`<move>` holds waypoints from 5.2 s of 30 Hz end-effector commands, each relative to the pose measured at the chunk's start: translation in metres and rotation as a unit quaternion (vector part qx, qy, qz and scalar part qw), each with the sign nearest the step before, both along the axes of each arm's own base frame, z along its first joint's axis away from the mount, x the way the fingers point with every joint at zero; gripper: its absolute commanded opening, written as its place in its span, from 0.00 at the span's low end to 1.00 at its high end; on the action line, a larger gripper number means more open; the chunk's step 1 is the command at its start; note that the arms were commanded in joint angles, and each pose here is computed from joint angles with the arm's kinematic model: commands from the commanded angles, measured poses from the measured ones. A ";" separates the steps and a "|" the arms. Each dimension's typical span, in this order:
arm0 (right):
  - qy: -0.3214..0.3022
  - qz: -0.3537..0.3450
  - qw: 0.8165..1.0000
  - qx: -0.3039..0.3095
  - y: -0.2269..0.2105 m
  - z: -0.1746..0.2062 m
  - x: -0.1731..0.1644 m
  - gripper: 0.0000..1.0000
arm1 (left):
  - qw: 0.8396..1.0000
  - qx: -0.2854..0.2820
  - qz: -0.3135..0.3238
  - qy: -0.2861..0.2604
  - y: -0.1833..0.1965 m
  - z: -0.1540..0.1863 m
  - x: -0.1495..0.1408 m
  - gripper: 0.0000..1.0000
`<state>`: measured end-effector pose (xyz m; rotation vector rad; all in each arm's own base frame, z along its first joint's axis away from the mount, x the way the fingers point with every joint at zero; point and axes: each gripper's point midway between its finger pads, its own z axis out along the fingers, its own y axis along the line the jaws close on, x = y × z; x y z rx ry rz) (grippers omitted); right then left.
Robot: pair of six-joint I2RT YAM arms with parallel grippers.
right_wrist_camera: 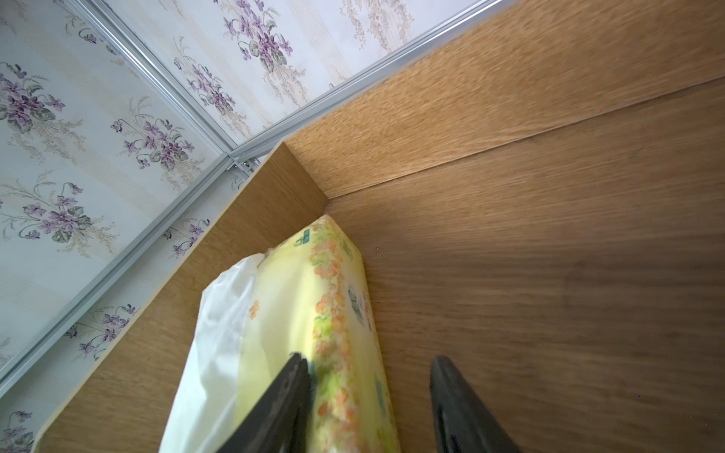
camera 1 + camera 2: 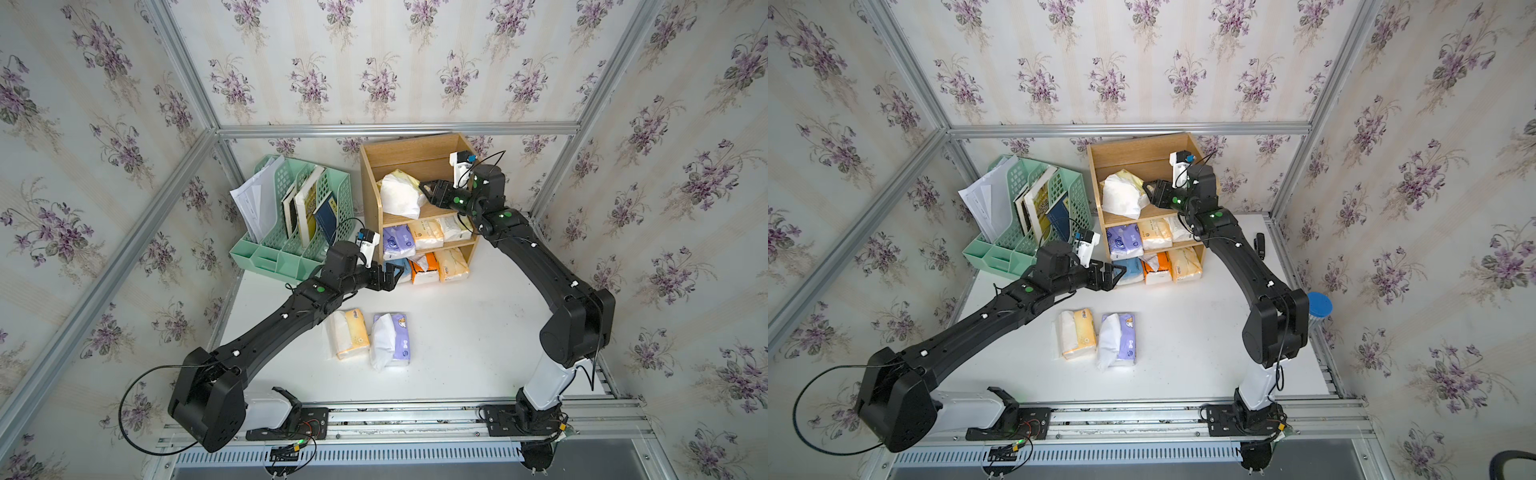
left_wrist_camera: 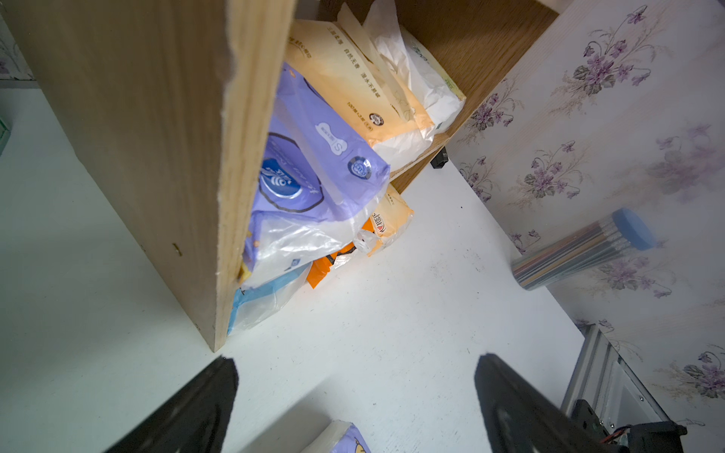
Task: Remove the tissue boxes from the shelf
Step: Adjust the box of tissues on the shelf, then pick up a box of tissues from the shelf, then place the box of tissues at the center of the board, then move the box of tissues to the center of the board.
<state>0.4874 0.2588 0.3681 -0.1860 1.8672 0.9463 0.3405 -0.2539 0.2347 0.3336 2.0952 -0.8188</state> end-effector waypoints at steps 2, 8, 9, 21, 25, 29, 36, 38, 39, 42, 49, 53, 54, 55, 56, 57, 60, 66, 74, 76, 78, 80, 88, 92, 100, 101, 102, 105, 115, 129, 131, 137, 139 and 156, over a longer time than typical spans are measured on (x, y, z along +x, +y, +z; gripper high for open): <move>0.004 0.022 1.000 0.002 0.006 0.000 -0.014 0.49 | 1.000 0.000 -0.001 -0.008 0.000 0.004 0.000 0.99; 0.011 0.033 0.999 0.004 0.007 -0.007 -0.027 0.41 | 1.000 -0.003 -0.004 -0.008 -0.002 0.005 -0.001 0.99; 0.012 0.034 0.999 0.006 0.007 -0.007 -0.028 0.40 | 1.000 -0.002 -0.005 -0.008 -0.003 0.005 -0.001 0.99; 0.005 0.039 0.999 0.034 0.006 0.021 -0.047 0.65 | 1.000 -0.001 -0.010 -0.012 -0.008 0.010 -0.003 0.99; 0.007 0.048 0.998 0.029 0.015 0.020 -0.054 0.65 | 1.000 -0.002 -0.015 -0.010 -0.012 0.009 -0.005 0.99; 0.010 0.042 0.999 0.018 0.022 0.015 -0.055 0.66 | 1.000 -0.002 -0.018 -0.012 -0.014 0.010 -0.008 0.99; 0.016 0.030 0.999 0.010 0.028 0.004 -0.048 0.65 | 1.000 0.001 -0.015 -0.018 -0.012 0.012 -0.012 0.99; 0.016 0.030 0.999 0.010 0.032 0.002 -0.048 0.59 | 1.000 0.003 -0.015 -0.018 -0.011 0.012 -0.014 0.99; 0.016 0.030 0.999 0.009 0.032 0.002 -0.048 0.55 | 1.000 0.004 -0.015 -0.019 -0.011 0.012 -0.014 0.99; 0.008 0.031 0.999 0.012 0.035 0.007 -0.050 0.45 | 1.000 0.006 -0.013 -0.019 -0.009 0.013 -0.015 0.99; -0.013 0.024 0.999 0.022 0.028 0.028 -0.061 0.12 | 1.000 0.010 -0.002 -0.026 -0.003 0.019 -0.017 0.99; -0.032 0.002 0.999 0.029 0.014 0.046 -0.071 0.07 | 0.999 0.018 0.010 -0.033 0.004 0.025 -0.019 0.99; -0.036 -0.002 0.999 0.031 0.011 0.049 -0.075 0.05 | 0.999 0.021 0.014 -0.036 0.007 0.027 -0.020 0.99; -0.042 -0.009 0.999 0.032 0.006 0.054 -0.079 0.04 | 0.999 0.026 0.020 -0.039 0.011 0.029 -0.021 0.99; -0.046 -0.016 0.998 0.032 0.001 0.057 -0.083 0.03 | 0.998 0.030 0.027 -0.043 0.015 0.031 -0.022 0.99; -0.050 -0.021 0.998 0.033 -0.003 0.060 -0.087 0.02 | 0.998 0.032 0.033 -0.047 0.019 0.034 -0.023 0.99; -0.057 -0.038 0.997 0.025 -0.017 0.063 -0.101 0.01 | 0.996 0.039 0.051 -0.058 0.032 0.042 -0.029 0.99; -0.055 -0.064 0.996 0.003 -0.051 0.050 -0.145 0.00 | 0.993 0.041 0.091 -0.065 0.059 0.047 -0.046 0.99; 0.017 -0.044 0.998 0.043 -0.081 -0.033 -0.225 0.00 | 0.991 0.032 0.132 -0.019 0.087 0.010 -0.076 0.99; 0.041 -0.050 0.997 0.042 -0.090 -0.061 -0.239 0.00 | 0.990 0.028 0.136 -0.012 0.089 0.004 -0.084 0.99; 0.065 -0.054 0.995 0.049 -0.096 -0.092 -0.253 0.00 | 0.991 0.027 0.131 -0.012 0.087 -0.002 -0.089 0.99; 0.081 -0.052 0.994 0.055 -0.100 -0.118 -0.263 0.00 | 0.991 0.039 0.125 0.000 0.085 -0.007 -0.092 0.99; 0.163 -0.063 0.982 0.078 -0.107 -0.205 -0.285 0.00 | 0.988 0.069 0.132 0.029 0.086 -0.026 -0.103 0.99; 0.185 -0.099 0.976 0.056 -0.119 -0.246 -0.284 0.00 | 0.986 0.065 0.151 0.026 0.096 -0.037 -0.107 0.99; 0.226 -0.066 0.970 0.058 -0.104 -0.277 -0.299 0.42 | 0.982 0.061 0.175 0.031 0.119 -0.073 -0.124 0.99; 0.226 -0.054 0.971 0.052 -0.099 -0.273 -0.303 0.51 | 0.982 0.057 0.176 0.026 0.122 -0.074 -0.126 0.99; 0.224 -0.054 0.972 0.045 -0.099 -0.267 -0.304 0.57 | 0.982 0.055 0.177 0.023 0.125 -0.075 -0.129 0.99; 0.209 -0.076 0.975 0.017 -0.109 -0.244 -0.302 0.63 | 0.982 0.057 0.177 0.012 0.132 -0.072 -0.135 0.99; 0.306 -0.072 0.943 -0.105 -0.092 -0.281 -0.281 0.60 | 0.972 0.093 0.214 0.004 0.146 -0.069 -0.126 0.99; 0.305 -0.019 0.952 0.008 -0.061 -0.288 -0.288 0.52 | 0.968 0.117 0.218 0.044 0.135 -0.100 -0.086 0.99; 0.303 -0.018 0.953 0.026 -0.059 -0.285 -0.290 0.51 | 0.969 0.113 0.213 0.045 0.133 -0.106 -0.081 0.99; 0.299 -0.026 0.952 0.068 -0.056 -0.280 -0.295 0.49 | 0.972 0.121 0.190 0.071 0.122 -0.122 -0.074 0.99; 0.293 -0.029 0.953 0.073 -0.057 -0.280 -0.294 0.48 | 0.972 0.125 0.185 0.077 0.118 -0.126 -0.071 0.99; 0.278 0.030 0.960 -0.004 0.004 -0.279 -0.281 0.48 | 0.987 0.072 0.123 0.073 0.086 -0.120 -0.068 0.99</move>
